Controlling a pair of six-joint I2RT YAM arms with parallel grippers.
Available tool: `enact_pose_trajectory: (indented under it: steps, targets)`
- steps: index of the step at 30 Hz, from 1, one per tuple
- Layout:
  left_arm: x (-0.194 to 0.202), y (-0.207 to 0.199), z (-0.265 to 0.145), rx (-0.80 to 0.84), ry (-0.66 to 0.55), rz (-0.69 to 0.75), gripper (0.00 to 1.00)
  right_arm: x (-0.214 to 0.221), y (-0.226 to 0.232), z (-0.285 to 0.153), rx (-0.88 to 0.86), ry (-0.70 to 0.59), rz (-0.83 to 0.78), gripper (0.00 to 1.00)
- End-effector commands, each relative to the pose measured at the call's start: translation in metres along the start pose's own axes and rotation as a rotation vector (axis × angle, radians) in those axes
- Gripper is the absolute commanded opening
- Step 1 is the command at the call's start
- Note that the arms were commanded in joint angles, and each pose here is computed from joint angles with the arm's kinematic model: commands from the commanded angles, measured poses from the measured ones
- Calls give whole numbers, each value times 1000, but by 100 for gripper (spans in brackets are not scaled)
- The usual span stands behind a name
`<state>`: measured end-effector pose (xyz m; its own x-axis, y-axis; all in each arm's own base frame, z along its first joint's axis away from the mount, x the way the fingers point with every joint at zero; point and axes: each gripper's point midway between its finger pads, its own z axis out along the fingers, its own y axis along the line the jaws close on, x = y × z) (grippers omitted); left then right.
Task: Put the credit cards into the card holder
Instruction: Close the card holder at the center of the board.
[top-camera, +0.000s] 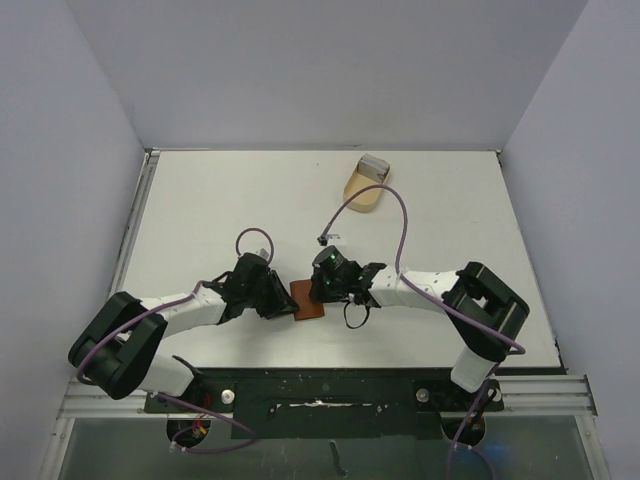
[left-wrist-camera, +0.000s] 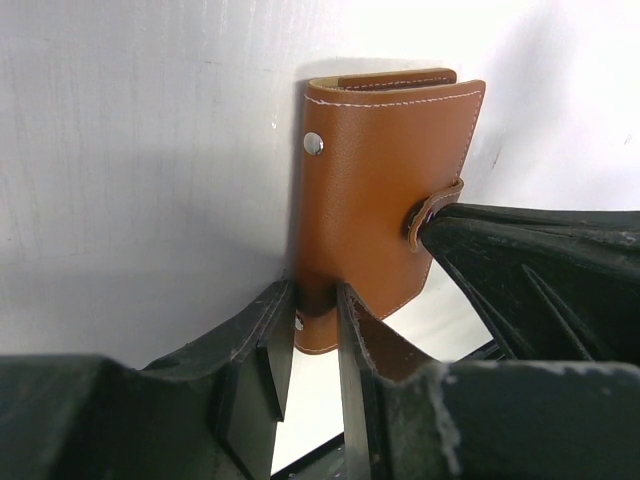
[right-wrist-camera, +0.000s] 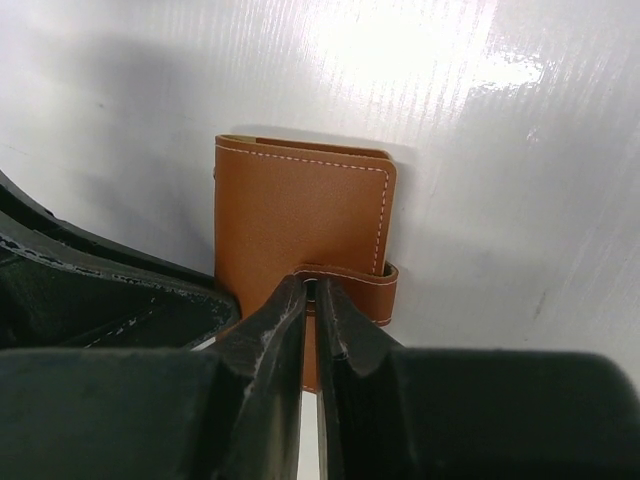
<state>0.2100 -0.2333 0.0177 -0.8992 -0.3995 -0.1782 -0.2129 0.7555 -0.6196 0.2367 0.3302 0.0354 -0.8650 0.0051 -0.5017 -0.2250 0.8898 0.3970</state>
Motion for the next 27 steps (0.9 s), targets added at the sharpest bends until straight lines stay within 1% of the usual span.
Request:
enact_pose_trajectory:
  steps: [1,7,13,17,22,24,27]
  targets:
    - [7,24,5,-83,5,7,23,31,-6,-2,58,83,-78,5]
    - [8,23,5,-77,7,5,23,54,-26,1,163,149,-136,5]
    - [8,21,4,-68,5,6,23,79,-47,13,223,219,-143,5]
    - [10,23,5,-71,12,6,23,73,-48,18,227,197,-166,4]
    - [12,24,6,-69,17,9,23,42,-44,17,183,164,-166,5]
    - [12,24,7,-68,19,15,23,36,-44,18,146,181,-153,5]
    - [12,25,8,-70,20,22,23,41,-44,22,94,251,-138,5]
